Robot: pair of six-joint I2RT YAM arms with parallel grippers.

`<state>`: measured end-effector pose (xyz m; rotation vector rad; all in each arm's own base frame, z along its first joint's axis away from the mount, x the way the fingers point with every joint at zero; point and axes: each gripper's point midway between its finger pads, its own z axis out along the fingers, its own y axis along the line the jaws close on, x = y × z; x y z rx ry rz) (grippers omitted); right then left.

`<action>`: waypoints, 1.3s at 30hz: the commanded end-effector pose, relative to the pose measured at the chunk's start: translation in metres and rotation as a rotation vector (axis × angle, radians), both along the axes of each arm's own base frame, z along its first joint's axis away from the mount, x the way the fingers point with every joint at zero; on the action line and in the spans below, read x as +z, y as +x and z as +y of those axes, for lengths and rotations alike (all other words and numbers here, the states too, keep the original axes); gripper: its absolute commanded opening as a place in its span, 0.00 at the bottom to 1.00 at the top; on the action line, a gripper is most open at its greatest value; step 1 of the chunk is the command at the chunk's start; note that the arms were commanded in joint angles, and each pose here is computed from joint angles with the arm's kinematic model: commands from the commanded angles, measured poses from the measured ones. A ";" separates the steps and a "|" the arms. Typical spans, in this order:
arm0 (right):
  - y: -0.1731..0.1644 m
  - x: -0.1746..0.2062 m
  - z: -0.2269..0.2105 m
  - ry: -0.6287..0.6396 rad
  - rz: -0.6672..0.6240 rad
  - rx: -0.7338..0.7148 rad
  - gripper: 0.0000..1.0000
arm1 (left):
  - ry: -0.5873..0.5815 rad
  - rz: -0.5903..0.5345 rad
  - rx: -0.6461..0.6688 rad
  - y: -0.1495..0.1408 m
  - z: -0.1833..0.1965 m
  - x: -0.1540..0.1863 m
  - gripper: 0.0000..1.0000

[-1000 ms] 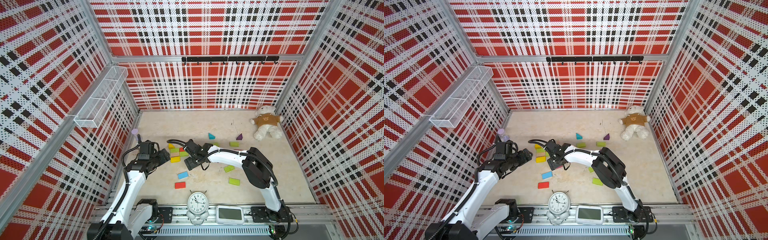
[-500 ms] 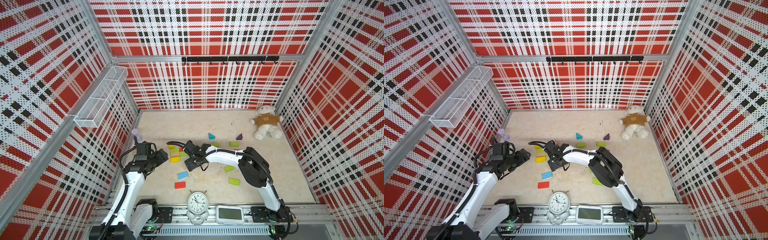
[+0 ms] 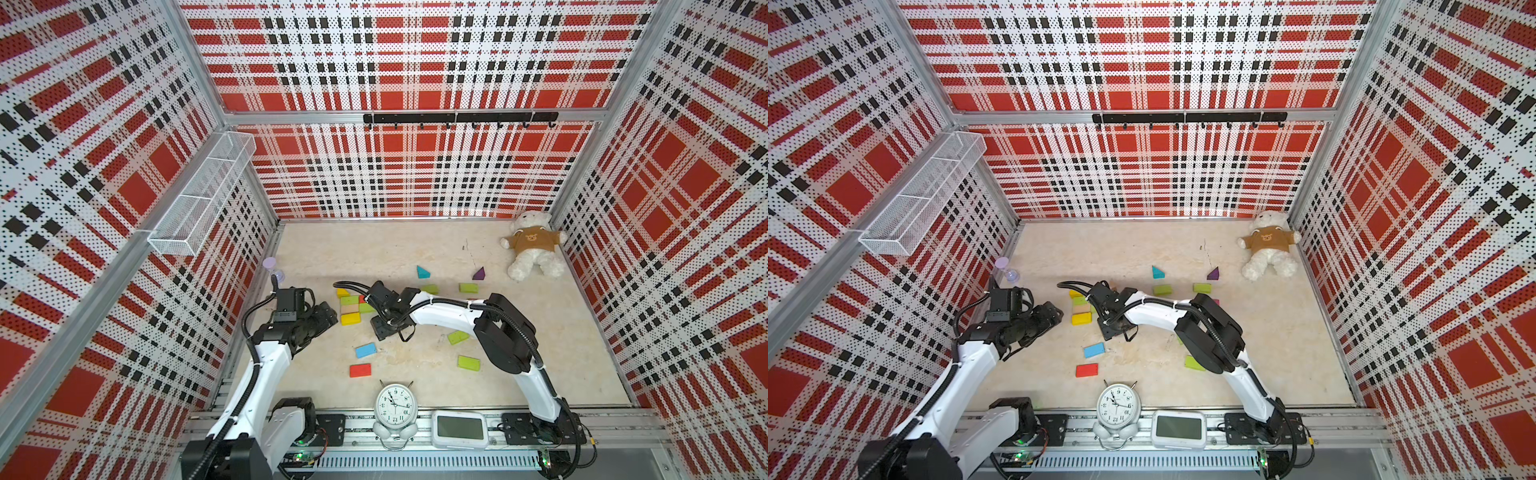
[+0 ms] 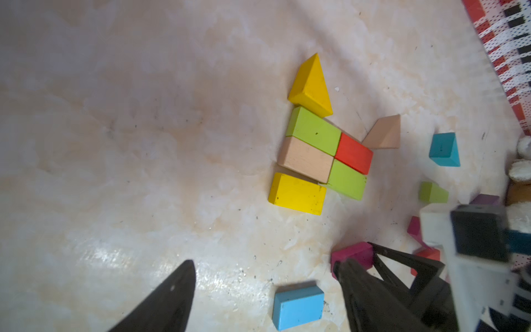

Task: Assemble a carrot with building blocks
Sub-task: Adjust the building block at the center of the board.

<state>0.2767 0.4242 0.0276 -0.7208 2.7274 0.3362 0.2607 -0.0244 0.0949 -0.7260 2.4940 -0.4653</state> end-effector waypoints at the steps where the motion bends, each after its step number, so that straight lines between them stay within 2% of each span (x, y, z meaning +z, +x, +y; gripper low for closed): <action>1: 0.016 0.009 0.023 0.106 0.005 -0.047 0.46 | -0.026 0.005 0.012 0.004 -0.001 -0.009 0.79; 10: 0.029 0.010 0.038 0.134 0.010 -0.102 0.47 | -0.024 0.019 0.016 0.007 -0.001 -0.022 0.73; 26: 0.034 0.002 0.050 0.174 0.055 -0.181 0.51 | -0.063 0.014 -0.009 0.010 -0.009 -0.025 0.72; 34: 0.036 0.007 0.054 0.199 0.063 -0.205 0.68 | -0.074 0.013 -0.012 0.009 -0.011 -0.025 0.72; 39: 0.040 0.018 0.052 0.235 0.046 -0.222 0.72 | -0.078 0.012 -0.015 0.009 -0.012 -0.025 0.72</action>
